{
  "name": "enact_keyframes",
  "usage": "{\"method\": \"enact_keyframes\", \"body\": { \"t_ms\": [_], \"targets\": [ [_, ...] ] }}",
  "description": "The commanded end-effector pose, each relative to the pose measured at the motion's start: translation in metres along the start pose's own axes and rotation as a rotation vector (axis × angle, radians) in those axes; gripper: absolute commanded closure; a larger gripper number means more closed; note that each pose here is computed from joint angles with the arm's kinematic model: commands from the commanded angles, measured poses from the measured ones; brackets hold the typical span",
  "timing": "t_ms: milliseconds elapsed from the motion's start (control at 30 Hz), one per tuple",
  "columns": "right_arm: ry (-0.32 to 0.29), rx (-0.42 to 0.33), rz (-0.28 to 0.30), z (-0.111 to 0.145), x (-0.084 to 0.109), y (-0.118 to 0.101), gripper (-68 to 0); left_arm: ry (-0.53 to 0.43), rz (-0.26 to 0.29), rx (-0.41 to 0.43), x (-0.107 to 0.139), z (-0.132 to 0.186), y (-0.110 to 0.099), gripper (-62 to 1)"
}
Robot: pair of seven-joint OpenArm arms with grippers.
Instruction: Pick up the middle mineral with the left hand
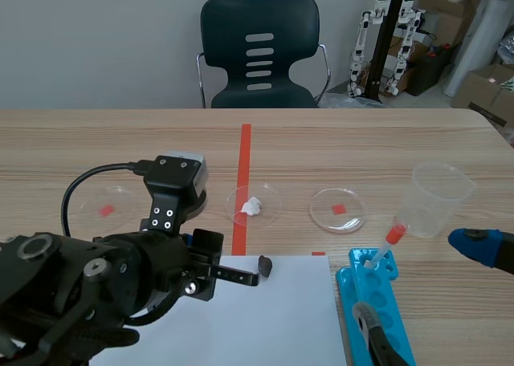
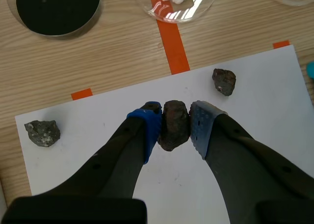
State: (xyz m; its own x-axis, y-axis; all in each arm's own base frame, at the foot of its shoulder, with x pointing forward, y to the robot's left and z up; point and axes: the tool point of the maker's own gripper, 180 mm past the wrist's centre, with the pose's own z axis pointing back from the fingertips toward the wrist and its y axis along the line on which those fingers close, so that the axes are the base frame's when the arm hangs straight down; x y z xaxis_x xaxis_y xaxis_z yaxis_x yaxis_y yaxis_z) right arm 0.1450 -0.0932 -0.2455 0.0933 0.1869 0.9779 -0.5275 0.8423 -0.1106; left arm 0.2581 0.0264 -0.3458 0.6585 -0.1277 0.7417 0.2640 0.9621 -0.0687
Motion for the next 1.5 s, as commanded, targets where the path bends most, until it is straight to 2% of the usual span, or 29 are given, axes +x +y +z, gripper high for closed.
{"method": "enact_keyframes", "body": {
  "t_ms": [0, 233, 367, 533, 800, 1100, 1467],
  "targets": [
    [-0.022, -0.005, 0.007, -0.001, 0.006, -0.003, -62.3, -0.057, -0.004, -0.005, 0.005, 0.007, 0.001, -8.5],
    [-0.022, -0.005, 0.007, -0.001, 0.006, -0.003, -62.3, -0.326, -0.117, -0.122, 0.032, 0.046, -0.009, -8.5],
    [-0.022, -0.005, 0.007, -0.001, 0.006, -0.003, -62.3, -0.426, -0.172, -0.224, 0.036, 0.072, -0.019, -8.5],
    [-0.022, -0.005, 0.007, -0.001, 0.006, -0.003, -62.3, -0.516, -0.198, -0.298, 0.039, 0.101, -0.021, -8.5],
    [-0.022, -0.005, 0.007, -0.001, 0.006, -0.003, -62.3, -0.538, -0.231, -0.318, 0.025, 0.123, -0.005, -8.5],
    [-0.022, -0.005, 0.007, -0.001, 0.006, -0.003, -62.3, -0.523, -0.251, -0.250, 0.017, 0.131, 0.020, -8.5],
    [-0.022, -0.005, 0.007, -0.001, 0.006, -0.003, -62.3, -0.524, -0.255, -0.243, 0.018, 0.131, 0.023, -8.5]
  ]
}}
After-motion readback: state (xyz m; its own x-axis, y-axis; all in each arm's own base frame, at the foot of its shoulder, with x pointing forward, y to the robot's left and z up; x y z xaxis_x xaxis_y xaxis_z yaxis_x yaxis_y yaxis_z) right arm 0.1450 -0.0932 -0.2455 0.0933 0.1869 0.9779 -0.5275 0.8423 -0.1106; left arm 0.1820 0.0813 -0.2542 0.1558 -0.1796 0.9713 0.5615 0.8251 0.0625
